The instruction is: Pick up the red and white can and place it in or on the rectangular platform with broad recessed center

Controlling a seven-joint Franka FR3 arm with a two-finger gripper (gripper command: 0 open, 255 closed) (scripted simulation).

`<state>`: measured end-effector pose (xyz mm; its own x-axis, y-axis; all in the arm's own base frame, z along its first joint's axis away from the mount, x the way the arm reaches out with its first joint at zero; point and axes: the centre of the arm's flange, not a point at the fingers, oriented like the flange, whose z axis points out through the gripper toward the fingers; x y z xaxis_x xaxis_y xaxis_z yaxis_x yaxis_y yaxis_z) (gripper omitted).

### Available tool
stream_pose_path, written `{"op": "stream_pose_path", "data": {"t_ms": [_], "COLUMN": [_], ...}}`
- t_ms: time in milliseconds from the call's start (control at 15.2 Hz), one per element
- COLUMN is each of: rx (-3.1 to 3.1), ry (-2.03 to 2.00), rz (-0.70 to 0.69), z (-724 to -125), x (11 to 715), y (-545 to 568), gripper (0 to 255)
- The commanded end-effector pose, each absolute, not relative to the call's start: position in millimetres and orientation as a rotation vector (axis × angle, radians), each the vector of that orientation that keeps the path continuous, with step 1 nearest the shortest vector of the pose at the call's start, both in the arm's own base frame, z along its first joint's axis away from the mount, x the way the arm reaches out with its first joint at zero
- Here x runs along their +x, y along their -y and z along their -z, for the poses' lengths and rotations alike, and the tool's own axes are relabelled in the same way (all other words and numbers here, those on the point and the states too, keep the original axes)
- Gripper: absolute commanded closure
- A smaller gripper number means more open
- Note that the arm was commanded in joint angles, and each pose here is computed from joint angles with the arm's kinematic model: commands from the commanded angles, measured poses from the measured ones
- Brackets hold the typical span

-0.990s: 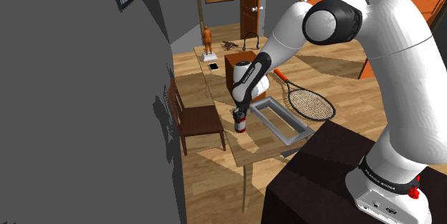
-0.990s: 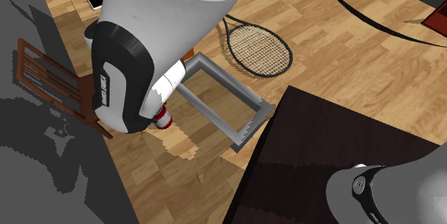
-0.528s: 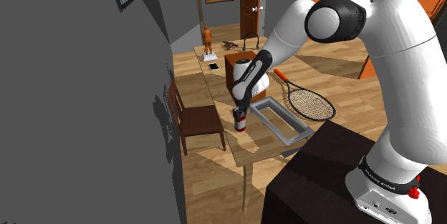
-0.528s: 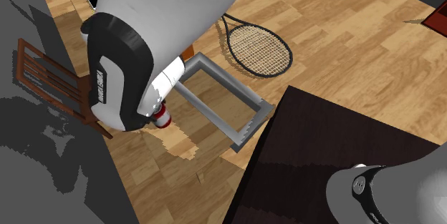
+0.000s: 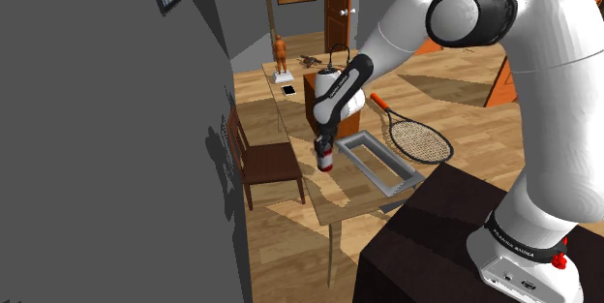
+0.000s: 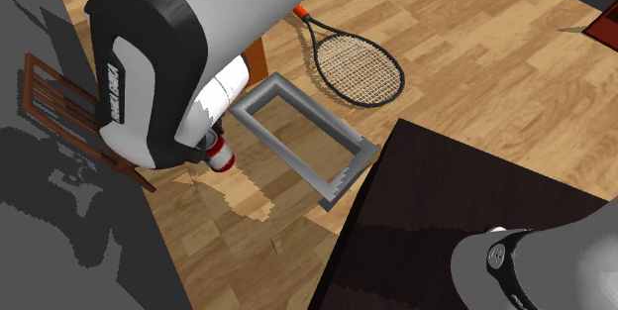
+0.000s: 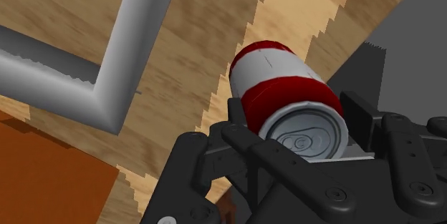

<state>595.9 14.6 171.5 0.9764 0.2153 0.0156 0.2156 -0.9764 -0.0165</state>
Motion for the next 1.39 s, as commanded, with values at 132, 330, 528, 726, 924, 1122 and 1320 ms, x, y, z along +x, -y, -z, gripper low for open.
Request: {"op": "stream_pose_path", "data": {"t_ms": [132, 330, 528, 726, 924, 1122, 1320], "rx": [-3.105, -3.105, -3.105, -3.105, -3.105, -3.105, -3.105], "ry": [0.338, 0.338, 0.338, 0.338, 0.338, 0.338, 0.338], "rz": [0.022, 0.022, 0.022, 0.022, 0.022, 0.022, 0.022], "z": [-193, -209, -225, -240, -256, -272, -288], "x": [595, 595, 595, 595, 595, 595, 595], "y": [-14, -14, -14, -14, -14, -14, -14], "gripper": [255, 255, 255, 255, 255, 255, 255]}}
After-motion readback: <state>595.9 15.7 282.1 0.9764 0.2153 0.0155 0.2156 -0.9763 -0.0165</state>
